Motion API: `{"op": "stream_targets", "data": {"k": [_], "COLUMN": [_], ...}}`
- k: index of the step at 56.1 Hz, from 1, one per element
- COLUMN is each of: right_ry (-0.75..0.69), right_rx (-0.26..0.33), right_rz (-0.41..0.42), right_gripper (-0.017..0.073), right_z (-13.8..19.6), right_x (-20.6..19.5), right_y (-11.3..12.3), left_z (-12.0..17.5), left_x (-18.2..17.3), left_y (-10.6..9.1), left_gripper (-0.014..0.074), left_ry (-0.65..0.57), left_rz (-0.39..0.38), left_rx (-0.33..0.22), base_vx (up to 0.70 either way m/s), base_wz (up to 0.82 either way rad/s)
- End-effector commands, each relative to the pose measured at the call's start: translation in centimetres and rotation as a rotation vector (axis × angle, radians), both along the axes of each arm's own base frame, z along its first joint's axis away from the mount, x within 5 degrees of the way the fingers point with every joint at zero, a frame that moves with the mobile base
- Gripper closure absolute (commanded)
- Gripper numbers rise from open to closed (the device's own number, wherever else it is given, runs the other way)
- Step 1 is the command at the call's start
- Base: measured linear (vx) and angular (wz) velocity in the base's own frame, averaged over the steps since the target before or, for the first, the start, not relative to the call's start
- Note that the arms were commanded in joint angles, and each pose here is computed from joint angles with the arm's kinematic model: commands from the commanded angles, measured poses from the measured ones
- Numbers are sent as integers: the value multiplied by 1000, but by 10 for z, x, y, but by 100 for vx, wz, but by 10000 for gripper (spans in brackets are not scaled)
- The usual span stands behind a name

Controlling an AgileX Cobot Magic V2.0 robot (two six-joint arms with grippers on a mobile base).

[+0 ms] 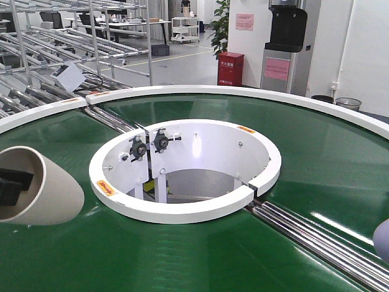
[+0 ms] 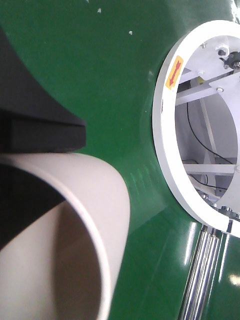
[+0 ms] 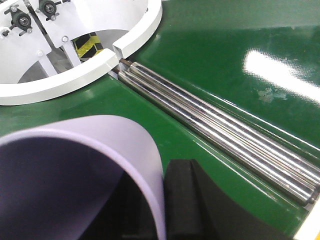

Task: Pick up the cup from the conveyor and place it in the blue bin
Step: 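Drive the base to the shelf of blue bins holding both cups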

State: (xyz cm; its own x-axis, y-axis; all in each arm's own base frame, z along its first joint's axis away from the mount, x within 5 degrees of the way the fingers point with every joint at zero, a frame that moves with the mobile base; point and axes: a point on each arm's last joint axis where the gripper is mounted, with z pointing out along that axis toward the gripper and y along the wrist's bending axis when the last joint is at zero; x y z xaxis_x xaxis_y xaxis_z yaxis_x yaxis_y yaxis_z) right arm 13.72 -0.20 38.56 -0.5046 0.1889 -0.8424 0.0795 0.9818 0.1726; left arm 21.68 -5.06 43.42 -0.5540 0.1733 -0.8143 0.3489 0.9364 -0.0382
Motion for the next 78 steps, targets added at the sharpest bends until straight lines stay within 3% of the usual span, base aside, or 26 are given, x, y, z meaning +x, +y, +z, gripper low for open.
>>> {"op": "stream_targets", "data": {"k": [1,50,78], "right_ry": [-114,-113,-112], "right_rx": [-8,-8,-8], "right_rz": [-4,-5,-4], "right_gripper": [568,568,568], "right_z": [16,16,16], "right_x": [2,2,2], "right_y": [0,-1,0], "left_z": [19,19,19], "left_x": [-5,-5,-5], "left_y": [-1,-1,-1], "left_gripper": [594,594,594], "left_ry": [-111,-111,-111], "left_rz": [2,2,2], "left_rx": [-43,-43,-43], "base_vx": [0,-4,-22], "base_wz": [0,-5,-31]}}
